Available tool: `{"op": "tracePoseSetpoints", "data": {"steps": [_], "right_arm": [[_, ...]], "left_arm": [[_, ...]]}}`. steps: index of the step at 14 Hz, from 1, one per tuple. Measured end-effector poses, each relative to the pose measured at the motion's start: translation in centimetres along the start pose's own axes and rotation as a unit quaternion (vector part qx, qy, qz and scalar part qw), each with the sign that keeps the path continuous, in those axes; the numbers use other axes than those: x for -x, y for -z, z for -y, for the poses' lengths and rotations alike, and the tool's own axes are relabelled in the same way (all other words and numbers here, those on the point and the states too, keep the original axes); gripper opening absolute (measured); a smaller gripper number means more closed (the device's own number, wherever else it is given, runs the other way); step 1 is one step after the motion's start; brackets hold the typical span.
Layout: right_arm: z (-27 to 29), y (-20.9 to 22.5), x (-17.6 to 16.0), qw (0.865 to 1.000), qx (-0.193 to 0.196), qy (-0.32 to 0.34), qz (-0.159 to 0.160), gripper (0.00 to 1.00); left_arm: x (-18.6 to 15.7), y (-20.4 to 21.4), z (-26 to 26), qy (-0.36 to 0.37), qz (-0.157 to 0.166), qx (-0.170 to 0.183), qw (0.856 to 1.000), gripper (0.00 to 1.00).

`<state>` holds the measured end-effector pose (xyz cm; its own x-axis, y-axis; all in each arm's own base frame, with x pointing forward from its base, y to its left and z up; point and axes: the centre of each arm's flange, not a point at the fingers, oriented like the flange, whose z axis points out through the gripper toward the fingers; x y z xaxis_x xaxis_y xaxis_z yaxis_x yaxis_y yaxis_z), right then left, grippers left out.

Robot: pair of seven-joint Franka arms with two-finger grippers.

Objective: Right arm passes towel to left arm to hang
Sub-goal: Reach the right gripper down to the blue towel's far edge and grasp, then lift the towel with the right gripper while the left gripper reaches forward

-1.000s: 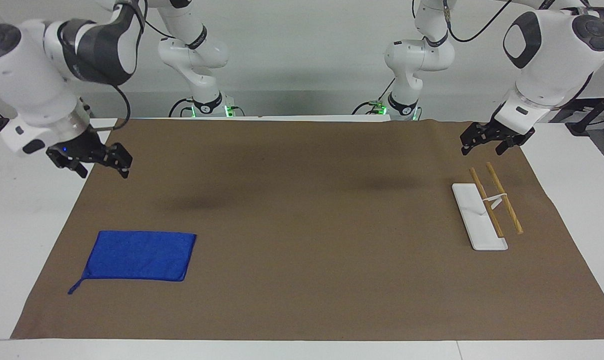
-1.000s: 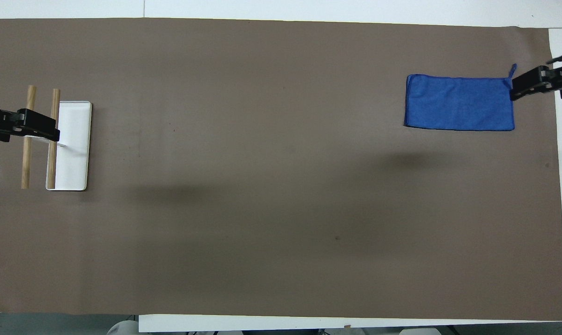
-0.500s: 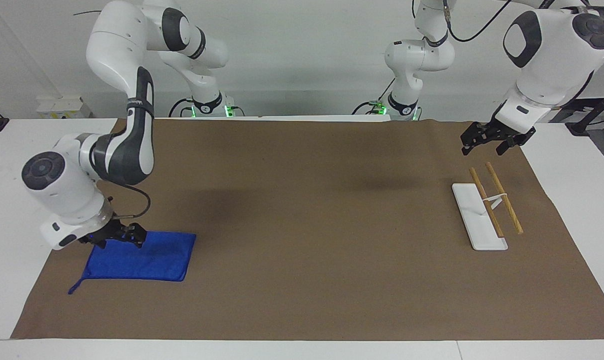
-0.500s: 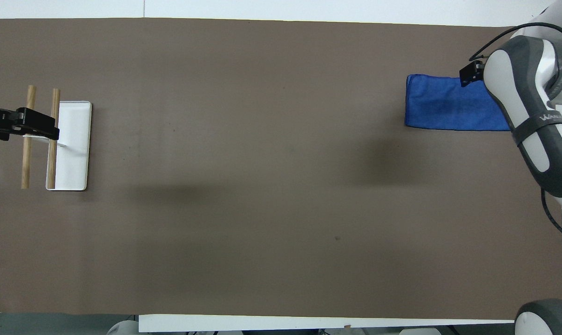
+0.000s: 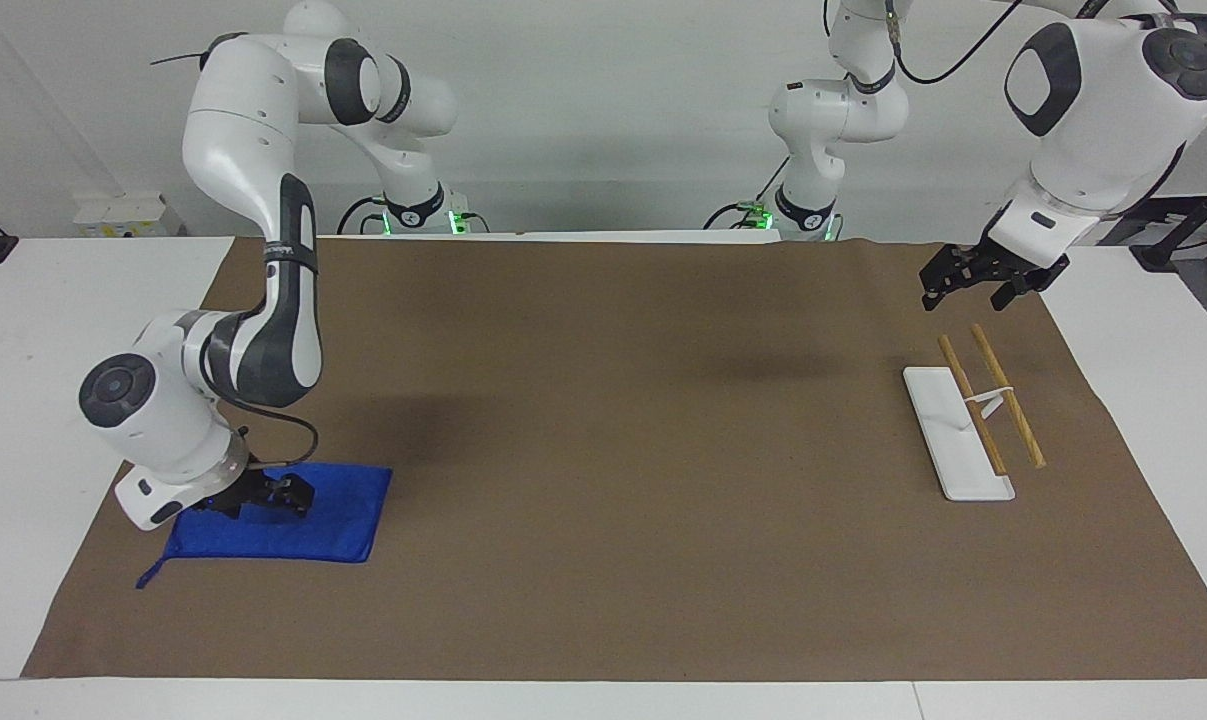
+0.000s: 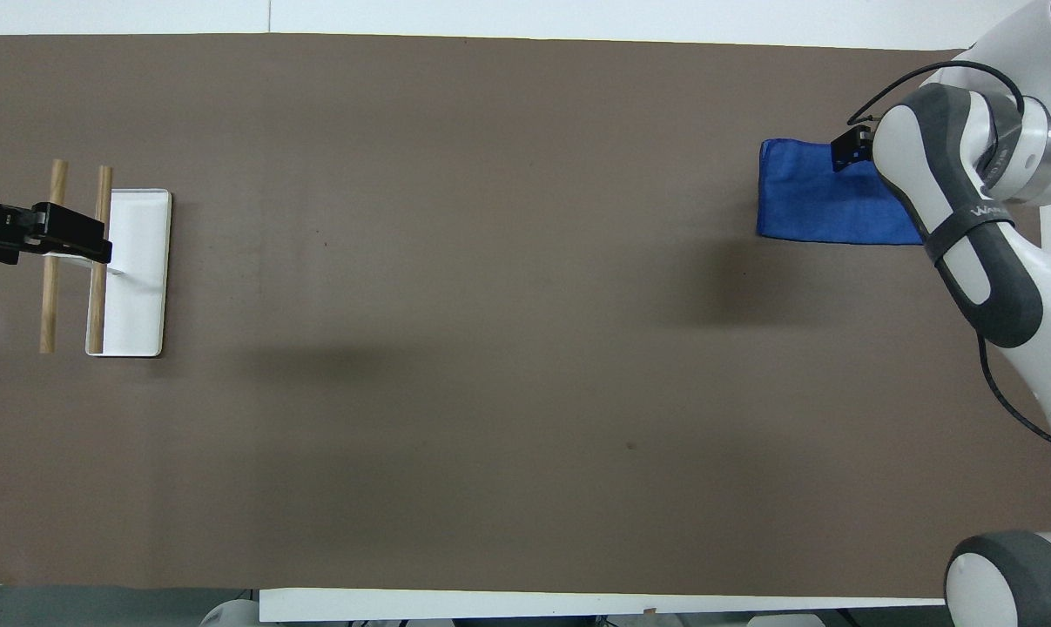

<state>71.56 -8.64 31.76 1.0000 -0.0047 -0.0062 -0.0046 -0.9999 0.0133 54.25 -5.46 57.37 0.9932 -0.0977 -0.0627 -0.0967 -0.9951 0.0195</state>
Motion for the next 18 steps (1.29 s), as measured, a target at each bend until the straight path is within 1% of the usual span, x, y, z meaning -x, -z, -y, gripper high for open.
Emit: {"op": "tracePoseSetpoints", "data": {"steps": [2,4,6,10,11,12,13,14,15,17,18], "right_arm": [[0.0,-1.6,0.3,1.000,0.000,0.000,-0.001,0.97],[0.0,-2.6,0.7,1.000,0.000,-0.001,0.006,0.95],[0.0,-3.0,0.9,1.000,-0.001,-0.001,0.010,0.94],[-0.1,-3.5,1.1,1.000,-0.001,-0.002,0.013,0.89],[-0.1,-3.5,1.1,1.000,-0.001,-0.002,0.012,0.87],[-0.1,-3.5,1.1,1.000,0.000,-0.002,0.012,0.87],[-0.1,-3.4,1.1,1.000,0.000,-0.002,0.011,0.81],[-0.1,-3.1,1.1,1.000,0.001,-0.001,0.009,0.71],[-0.2,-2.9,1.1,1.000,0.002,-0.001,0.007,0.58],[-0.1,-2.6,1.1,1.000,0.003,0.000,0.006,0.37],[-0.1,-2.6,1.1,1.000,0.003,0.000,0.005,0.24]], "left_arm": [[0.0,0.0,0.0,0.000,0.000,0.000,1.000,0.99],[0.0,-0.1,0.0,0.000,0.001,0.000,1.000,0.99],[0.0,-0.1,0.0,0.000,0.002,0.000,1.000,0.99],[0.0,-0.2,0.0,0.000,0.002,0.000,1.000,0.99],[0.0,-0.2,0.0,0.000,0.002,0.000,1.000,0.99],[0.0,-0.2,0.0,0.000,0.002,0.000,1.000,0.99],[0.0,-0.2,0.0,0.000,0.002,0.000,1.000,0.99],[0.0,-0.2,0.0,0.000,0.002,0.000,1.000,0.99],[0.0,-0.2,0.0,0.000,0.002,0.000,1.000,0.99],[0.0,-0.2,0.0,0.000,0.002,0.000,1.000,0.99],[0.0,-0.2,0.0,0.000,0.002,0.000,1.000,0.99]]}}
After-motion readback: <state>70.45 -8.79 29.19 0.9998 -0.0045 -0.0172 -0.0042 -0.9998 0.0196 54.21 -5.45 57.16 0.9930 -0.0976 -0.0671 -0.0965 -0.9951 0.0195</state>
